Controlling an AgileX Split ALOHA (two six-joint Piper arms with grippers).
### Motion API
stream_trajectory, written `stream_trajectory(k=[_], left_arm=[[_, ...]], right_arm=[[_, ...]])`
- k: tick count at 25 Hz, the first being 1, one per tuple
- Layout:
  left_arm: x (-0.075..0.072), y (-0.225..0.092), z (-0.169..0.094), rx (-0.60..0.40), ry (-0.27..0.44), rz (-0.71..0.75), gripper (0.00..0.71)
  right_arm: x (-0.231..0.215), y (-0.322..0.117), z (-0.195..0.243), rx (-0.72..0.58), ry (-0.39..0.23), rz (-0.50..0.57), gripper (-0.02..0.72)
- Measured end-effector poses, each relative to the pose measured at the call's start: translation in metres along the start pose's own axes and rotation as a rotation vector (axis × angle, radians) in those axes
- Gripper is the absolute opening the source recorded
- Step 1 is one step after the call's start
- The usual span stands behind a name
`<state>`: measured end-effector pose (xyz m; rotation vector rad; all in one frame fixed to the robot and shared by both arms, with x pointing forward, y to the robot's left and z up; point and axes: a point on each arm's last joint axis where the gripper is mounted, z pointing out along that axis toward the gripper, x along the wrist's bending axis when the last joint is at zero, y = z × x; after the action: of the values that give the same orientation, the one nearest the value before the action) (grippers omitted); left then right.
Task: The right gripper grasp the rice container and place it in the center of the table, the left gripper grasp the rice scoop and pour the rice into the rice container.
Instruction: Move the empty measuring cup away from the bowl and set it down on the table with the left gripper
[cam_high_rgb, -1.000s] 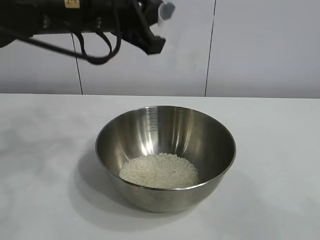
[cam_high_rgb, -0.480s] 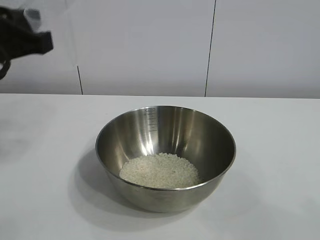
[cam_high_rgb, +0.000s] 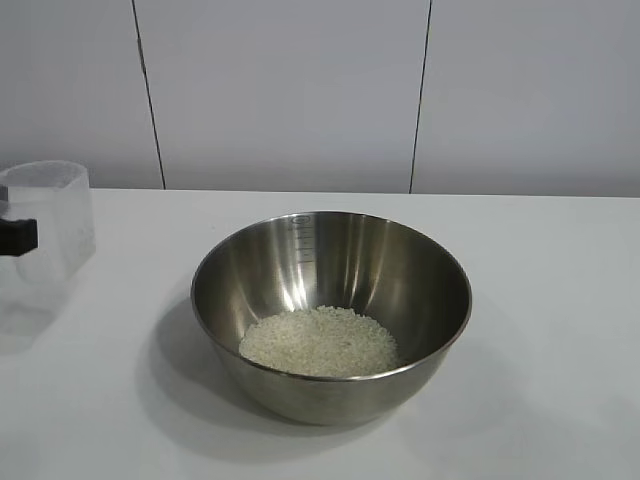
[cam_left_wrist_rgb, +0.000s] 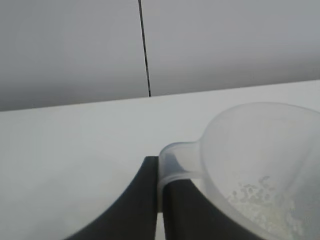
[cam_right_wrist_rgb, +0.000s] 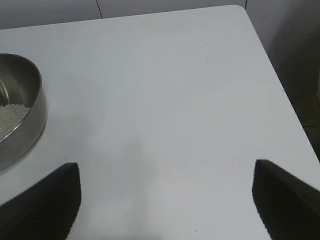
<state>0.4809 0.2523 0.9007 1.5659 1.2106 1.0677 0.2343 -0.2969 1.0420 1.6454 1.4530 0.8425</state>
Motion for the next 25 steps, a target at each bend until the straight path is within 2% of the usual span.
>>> stream_trajectory(k=[5,9,25], left_arm=[[-0.004,-0.013,0.015,0.046,-0.021,0.012,0.008],[-0.005,-0.014,0.024,0.045,-0.021,0.012,0.008],[-0.005,-0.016,0.026,0.044,-0.020,0.013,0.008]], right_arm=[[0.000,0.000,0.000,0.001,0.000,0.000,0.639],[0.000,0.000,0.000,0.001,0.000,0.000,0.639],[0.000,0.000,0.000,0.001,0.000,0.000,0.639]])
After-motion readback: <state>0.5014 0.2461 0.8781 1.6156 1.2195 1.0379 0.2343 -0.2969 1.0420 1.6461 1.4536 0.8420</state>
